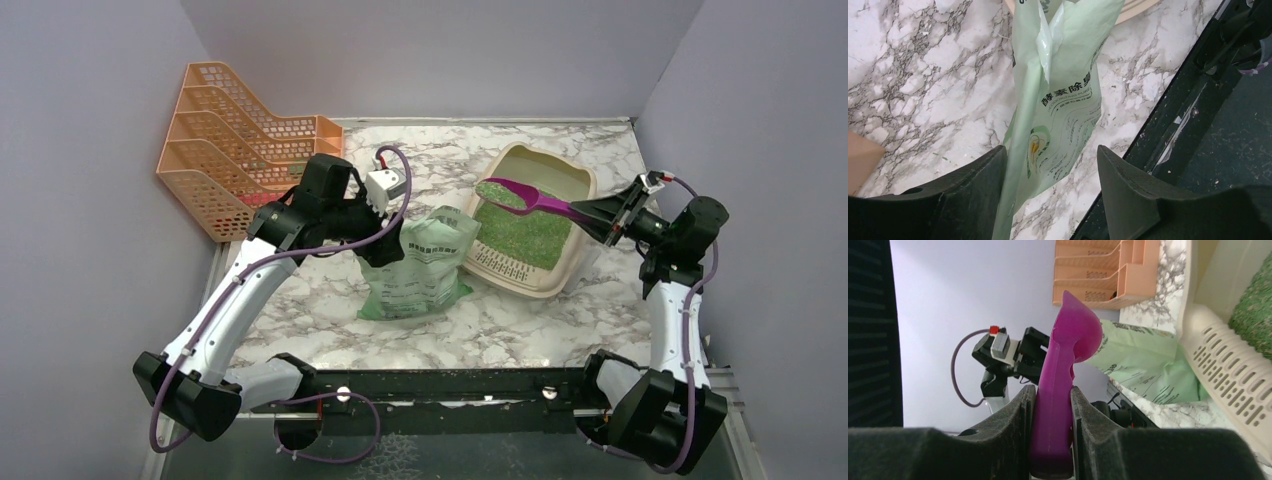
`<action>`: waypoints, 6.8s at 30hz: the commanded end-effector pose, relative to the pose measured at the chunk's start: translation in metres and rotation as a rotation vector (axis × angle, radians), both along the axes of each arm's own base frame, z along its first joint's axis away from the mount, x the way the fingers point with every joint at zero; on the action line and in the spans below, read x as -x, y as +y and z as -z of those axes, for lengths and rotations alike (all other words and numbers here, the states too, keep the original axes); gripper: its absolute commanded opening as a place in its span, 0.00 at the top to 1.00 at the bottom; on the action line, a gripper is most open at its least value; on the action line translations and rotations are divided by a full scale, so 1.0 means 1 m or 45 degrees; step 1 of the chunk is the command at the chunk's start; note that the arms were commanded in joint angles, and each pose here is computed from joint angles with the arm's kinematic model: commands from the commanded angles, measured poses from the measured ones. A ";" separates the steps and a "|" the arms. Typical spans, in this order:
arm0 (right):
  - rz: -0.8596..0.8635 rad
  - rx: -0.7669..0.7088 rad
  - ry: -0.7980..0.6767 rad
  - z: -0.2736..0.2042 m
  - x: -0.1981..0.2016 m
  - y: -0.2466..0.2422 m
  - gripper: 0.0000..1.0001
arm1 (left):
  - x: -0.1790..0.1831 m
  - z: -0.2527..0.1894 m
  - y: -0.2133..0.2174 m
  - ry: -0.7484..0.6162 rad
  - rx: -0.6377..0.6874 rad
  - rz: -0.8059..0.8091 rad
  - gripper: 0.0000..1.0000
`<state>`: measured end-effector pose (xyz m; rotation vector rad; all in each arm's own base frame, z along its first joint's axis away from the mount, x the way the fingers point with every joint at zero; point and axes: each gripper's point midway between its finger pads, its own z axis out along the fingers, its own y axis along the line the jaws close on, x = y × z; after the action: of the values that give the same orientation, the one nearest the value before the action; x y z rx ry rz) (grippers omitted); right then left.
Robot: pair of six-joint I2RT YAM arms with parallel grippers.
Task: Fill the litter box with clean litter
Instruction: 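Scoop the cat litter from the cat litter bag, then pour the cat litter into the litter box, then scoop the cat litter from the cat litter bag.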
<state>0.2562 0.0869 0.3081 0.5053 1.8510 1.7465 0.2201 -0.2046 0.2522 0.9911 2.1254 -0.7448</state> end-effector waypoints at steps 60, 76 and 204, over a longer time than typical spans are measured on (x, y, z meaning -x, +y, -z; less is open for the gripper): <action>0.613 0.639 0.062 0.061 -0.137 -0.056 0.99 | -0.014 -0.078 0.016 -0.344 0.166 -0.233 0.08; 0.701 0.748 0.040 0.052 -0.157 -0.061 0.99 | -0.010 -0.079 0.021 -0.357 0.166 -0.250 0.05; -0.615 0.939 -0.065 0.022 0.041 0.116 0.99 | 0.054 0.024 -0.013 0.292 0.134 0.132 0.69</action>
<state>0.2280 0.2027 0.2910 -0.2857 2.4554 1.2049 0.1928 -0.2128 0.2252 0.9581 2.2262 -0.9250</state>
